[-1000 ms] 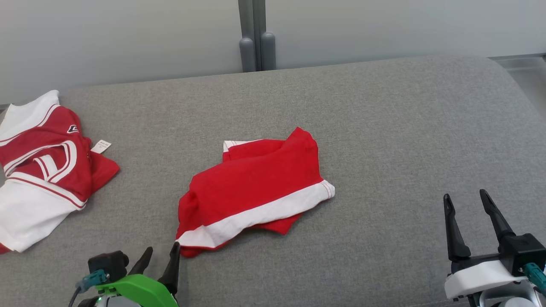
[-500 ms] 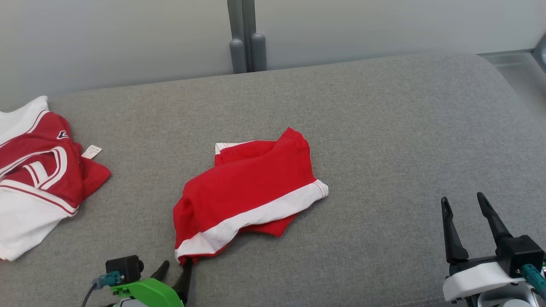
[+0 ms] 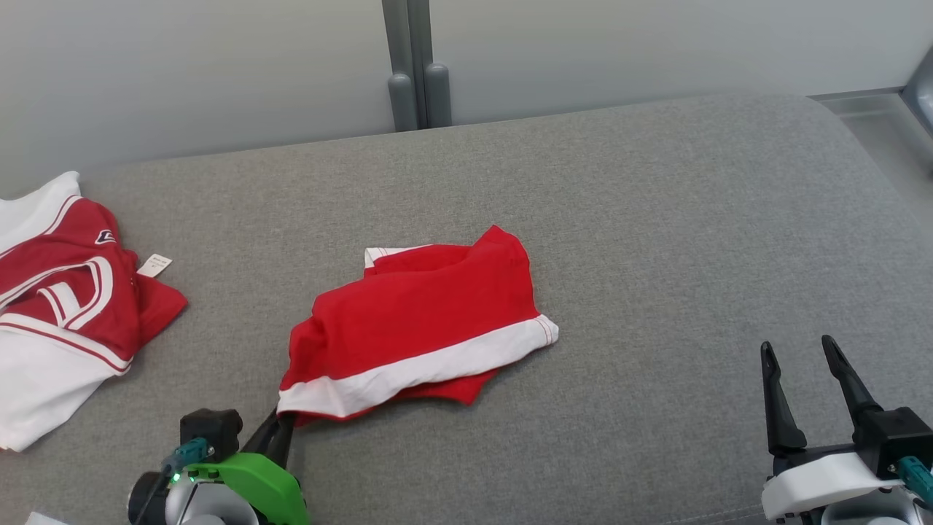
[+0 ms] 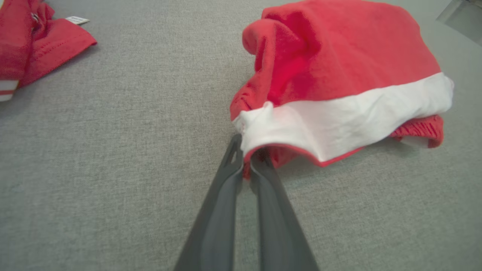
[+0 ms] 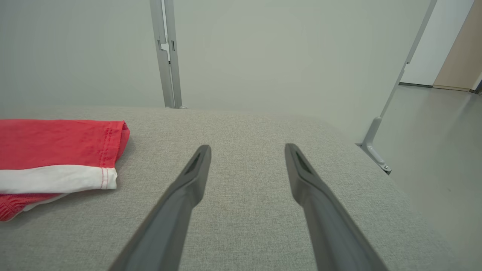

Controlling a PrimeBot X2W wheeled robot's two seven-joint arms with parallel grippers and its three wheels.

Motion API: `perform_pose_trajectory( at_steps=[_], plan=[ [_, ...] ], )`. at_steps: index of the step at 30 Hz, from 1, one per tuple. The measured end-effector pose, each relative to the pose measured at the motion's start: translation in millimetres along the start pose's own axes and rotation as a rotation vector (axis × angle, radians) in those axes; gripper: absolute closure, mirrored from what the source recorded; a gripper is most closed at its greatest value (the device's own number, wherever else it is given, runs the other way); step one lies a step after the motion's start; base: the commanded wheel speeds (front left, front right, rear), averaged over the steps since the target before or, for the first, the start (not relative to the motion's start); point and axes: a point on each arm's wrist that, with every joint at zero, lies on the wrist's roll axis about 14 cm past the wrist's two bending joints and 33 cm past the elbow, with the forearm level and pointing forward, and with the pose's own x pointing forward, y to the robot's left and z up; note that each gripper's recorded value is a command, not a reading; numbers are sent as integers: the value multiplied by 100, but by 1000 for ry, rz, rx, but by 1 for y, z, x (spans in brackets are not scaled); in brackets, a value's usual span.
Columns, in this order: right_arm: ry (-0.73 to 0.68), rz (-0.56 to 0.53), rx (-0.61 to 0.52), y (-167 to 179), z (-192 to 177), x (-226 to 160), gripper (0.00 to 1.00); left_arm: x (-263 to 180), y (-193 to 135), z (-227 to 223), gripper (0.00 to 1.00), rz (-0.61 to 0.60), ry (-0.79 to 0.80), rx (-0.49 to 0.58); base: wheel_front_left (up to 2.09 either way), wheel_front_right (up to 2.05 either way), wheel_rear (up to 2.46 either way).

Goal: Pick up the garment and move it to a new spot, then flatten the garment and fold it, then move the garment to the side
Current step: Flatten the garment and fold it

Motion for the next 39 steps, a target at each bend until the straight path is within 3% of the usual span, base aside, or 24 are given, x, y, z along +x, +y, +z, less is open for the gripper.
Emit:
perform_pose_trajectory(
  at_steps=[4,5,9,13,20,21,24,25,39],
  plan=[
    [6,-6,1,-1,-2,-1,0,-2,10,19,100,22,-58,253,0,0,0],
    [6,-6,1,-1,-2,-1,0,-2,10,19,100,22,-58,253,0,0,0],
    [16,2,10,3,-5,0,0,-7,0,12,100,-20,-57,457,0,0,0],
    [22,11,16,7,-8,2,0,-12,-19,-15,100,-82,-9,508,0,0,0],
    [30,15,11,7,-10,5,0,-15,-34,-41,100,-104,44,483,0,0,0],
    [31,15,9,6,-10,5,0,-14,-34,-41,87,-103,45,478,0,0,0],
    [32,14,8,6,-11,5,0,-12,-34,-38,13,-86,35,447,0,0,0],
    [32,13,8,6,-11,5,0,-12,-32,-36,0,-73,30,425,0,0,0],
    [27,2,9,3,-9,-2,0,-34,-5,-29,0,83,-19,105,0,0,0]
  ],
)
